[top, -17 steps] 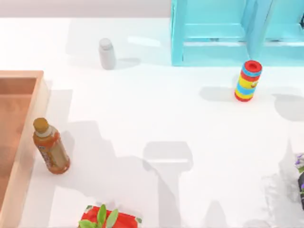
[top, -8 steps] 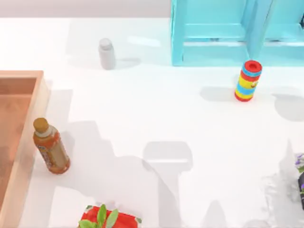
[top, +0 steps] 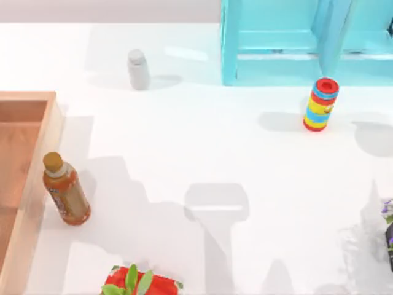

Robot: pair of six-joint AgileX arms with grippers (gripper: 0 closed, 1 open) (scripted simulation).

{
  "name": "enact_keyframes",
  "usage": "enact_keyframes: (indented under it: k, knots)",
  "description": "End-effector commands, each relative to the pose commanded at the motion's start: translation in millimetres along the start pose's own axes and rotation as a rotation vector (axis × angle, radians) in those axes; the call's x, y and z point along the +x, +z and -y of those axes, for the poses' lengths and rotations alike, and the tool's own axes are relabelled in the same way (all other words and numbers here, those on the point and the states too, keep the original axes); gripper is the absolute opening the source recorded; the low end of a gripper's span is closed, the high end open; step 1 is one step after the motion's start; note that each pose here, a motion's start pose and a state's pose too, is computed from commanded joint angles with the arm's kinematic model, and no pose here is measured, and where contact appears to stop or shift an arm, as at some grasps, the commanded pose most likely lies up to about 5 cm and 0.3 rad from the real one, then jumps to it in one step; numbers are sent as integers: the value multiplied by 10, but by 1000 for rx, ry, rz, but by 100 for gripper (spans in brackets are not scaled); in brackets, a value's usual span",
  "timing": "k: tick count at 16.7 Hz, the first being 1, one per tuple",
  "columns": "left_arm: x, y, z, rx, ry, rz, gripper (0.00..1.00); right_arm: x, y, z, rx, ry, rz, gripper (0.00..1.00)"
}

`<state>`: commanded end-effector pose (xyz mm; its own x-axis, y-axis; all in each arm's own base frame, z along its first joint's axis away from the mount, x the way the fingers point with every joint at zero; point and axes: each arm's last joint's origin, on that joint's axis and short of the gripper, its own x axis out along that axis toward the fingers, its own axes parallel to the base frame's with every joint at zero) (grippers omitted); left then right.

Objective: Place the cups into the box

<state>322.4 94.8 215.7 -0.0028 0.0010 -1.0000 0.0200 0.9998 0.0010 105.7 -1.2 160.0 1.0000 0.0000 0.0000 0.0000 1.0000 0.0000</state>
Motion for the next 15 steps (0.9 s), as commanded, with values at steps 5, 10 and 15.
enact_keyframes:
  k: [5, 10, 15]
  knots:
    - [-68, 26, -6, 2, -3, -10, 100, 0, 0, 0, 0, 0, 0, 100]
    - [-616, 61, -20, 2, -1, -5, 100, 0, 0, 0, 0, 0, 0, 100]
    - [-997, 0, 3, 2, 0, 0, 100, 0, 0, 0, 0, 0, 0, 100]
